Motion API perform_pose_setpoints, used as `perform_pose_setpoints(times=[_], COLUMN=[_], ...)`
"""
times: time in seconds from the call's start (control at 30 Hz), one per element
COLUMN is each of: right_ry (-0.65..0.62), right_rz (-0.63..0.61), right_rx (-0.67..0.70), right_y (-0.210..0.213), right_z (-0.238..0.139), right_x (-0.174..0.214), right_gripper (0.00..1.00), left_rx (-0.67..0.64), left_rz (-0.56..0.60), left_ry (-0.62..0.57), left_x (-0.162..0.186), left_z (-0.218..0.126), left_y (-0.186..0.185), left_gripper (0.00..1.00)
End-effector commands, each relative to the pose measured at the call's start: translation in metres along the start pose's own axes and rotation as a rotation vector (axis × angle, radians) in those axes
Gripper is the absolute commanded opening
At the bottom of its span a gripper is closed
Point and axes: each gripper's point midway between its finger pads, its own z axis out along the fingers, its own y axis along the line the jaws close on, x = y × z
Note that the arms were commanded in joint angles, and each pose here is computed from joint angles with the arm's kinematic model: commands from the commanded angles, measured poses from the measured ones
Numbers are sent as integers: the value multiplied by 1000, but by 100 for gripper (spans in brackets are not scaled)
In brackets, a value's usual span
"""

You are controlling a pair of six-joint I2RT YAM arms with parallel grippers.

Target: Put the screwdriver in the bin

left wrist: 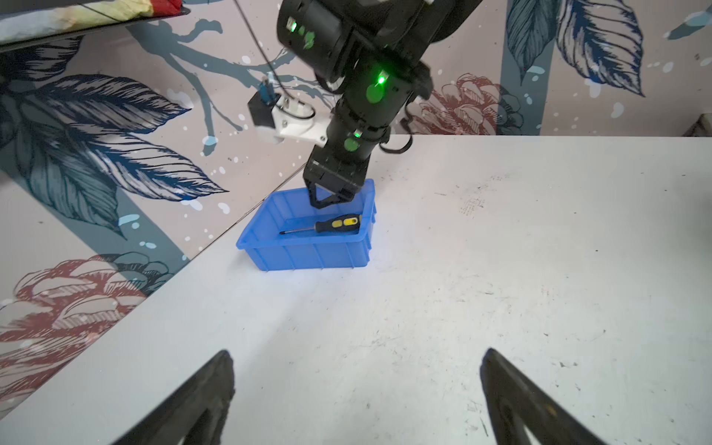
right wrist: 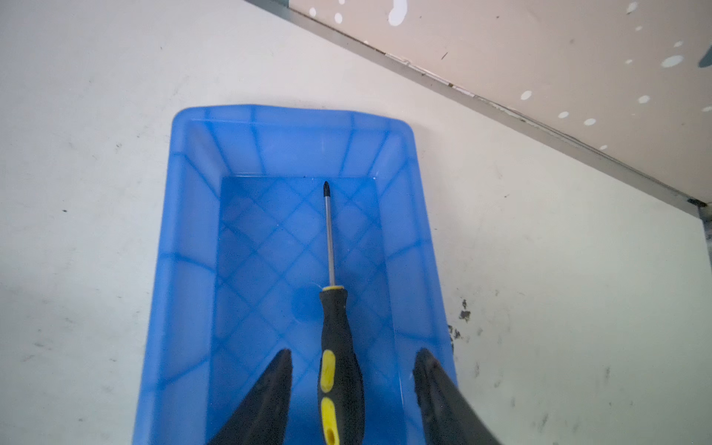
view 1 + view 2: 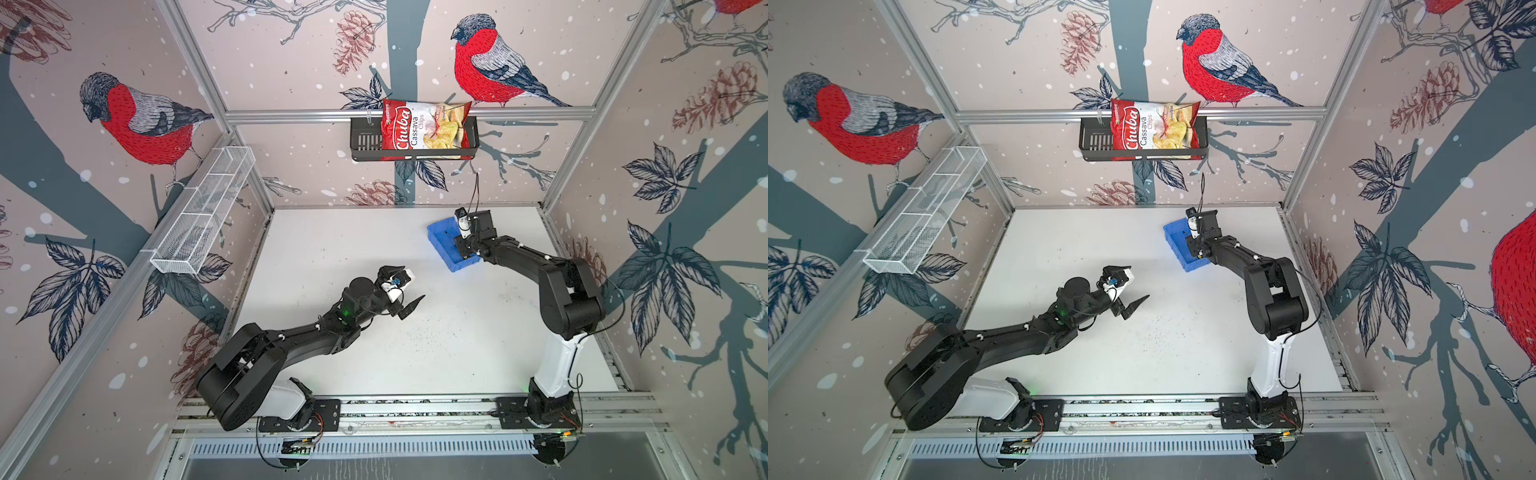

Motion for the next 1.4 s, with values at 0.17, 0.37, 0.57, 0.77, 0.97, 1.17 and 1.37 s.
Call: perform_pose_setpoints(times=[0.17, 0.37, 0.57, 0.77, 0.97, 1.17, 1.37], right_ry=[-237, -364, -497, -575, -519, -520, -501], right_rz=[103, 119, 220, 314, 383, 429, 425], right_rx=[33, 120, 264, 411, 453, 477, 499], right_y=[-18, -37, -74, -100, -103, -105, -105], right_z=[-64, -114, -159, -185, -171, -159, -146], right_x=[-39, -45, -35, 7, 62, 96, 120], right_gripper=[66, 93, 100, 100, 100, 100, 99], left_rx=[-192, -378, -641, -909, -1078, -1130, -1156], left_rz=[25, 20, -11, -47, -110, -179, -201], left_ry=[11, 4, 51, 102, 140, 90, 22], left_x=[8, 16, 32, 60, 92, 106, 102], left_z=[-19, -46, -87, -142, -187, -202, -204], left_y=[48, 91, 135, 163, 177, 184, 197], left_gripper=[98, 98, 98, 98, 98, 98, 98])
